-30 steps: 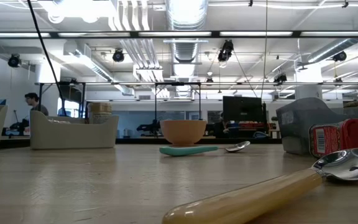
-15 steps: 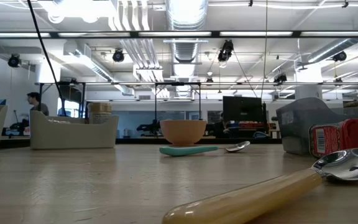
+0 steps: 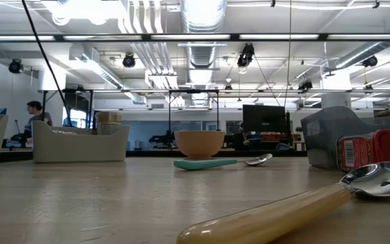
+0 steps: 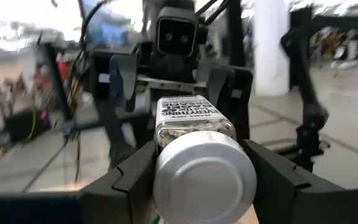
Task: Pick & Place Food Item
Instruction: Put the bagel seasoning bottle into the top gray bin
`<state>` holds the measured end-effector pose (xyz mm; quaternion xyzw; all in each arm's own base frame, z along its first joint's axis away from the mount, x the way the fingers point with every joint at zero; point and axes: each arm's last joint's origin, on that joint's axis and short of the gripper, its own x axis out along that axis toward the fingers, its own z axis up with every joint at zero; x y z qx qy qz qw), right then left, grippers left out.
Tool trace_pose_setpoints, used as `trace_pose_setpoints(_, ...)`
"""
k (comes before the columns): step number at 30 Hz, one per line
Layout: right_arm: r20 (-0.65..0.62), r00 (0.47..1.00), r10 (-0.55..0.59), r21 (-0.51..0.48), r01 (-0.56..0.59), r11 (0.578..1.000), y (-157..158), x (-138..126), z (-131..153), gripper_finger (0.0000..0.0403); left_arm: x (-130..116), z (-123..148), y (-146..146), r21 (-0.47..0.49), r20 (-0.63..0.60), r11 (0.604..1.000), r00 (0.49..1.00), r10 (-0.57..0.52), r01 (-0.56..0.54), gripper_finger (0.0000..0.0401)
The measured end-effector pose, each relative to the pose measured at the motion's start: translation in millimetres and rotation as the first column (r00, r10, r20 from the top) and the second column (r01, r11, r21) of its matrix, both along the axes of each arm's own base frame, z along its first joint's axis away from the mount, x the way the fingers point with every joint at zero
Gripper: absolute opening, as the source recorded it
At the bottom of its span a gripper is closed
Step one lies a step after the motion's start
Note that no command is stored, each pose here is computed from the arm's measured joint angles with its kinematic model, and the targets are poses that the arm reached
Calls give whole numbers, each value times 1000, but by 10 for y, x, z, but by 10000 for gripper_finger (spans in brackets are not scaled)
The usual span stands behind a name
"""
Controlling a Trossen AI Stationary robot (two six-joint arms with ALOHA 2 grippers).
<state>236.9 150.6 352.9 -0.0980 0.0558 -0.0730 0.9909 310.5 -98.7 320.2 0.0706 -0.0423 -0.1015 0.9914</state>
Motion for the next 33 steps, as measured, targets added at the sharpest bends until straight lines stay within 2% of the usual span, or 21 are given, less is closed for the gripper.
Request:
trace_pose_setpoints(5,-66,997,-40,63,44,997,-25,-13,-97,333,-234,132,110,-33,-105,993,988,110,-114,198)
trace_pose_setpoints(9,-117,991,-56,108,69,992,-39,-30,-171,333,-455,231,215,-65,-177,972,961,214,-228,198)
trace_pose_setpoints(14,-180,980,-85,183,118,976,-61,-59,-366,334,-717,282,369,-96,-277,915,893,354,-392,198)
trace_pose_setpoints(17,-210,972,-101,229,149,962,-76,-81,-551,334,-846,267,488,-140,-356,866,841,409,-480,198)
trace_pose_setpoints(20,-245,962,-119,274,187,943,-101,-116,-764,334,-940,268,632,-169,-470,801,761,446,-574,198)
trace_pose_setpoints(24,-279,949,-146,336,239,911,-140,-169,-1009,334,-1025,269,818,-121,-600,712,622,503,-692,198)
trace_pose_setpoints(29,-304,938,-168,374,279,884,-176,-215,-1176,334,-1150,240,995,-34,-711,637,466,526,-770,197)
trace_pose_setpoints(33,-313,940,-135,380,254,890,-162,-207,-1158,334,-1257,191,1088,15,-791,591,351,500,-807,197)
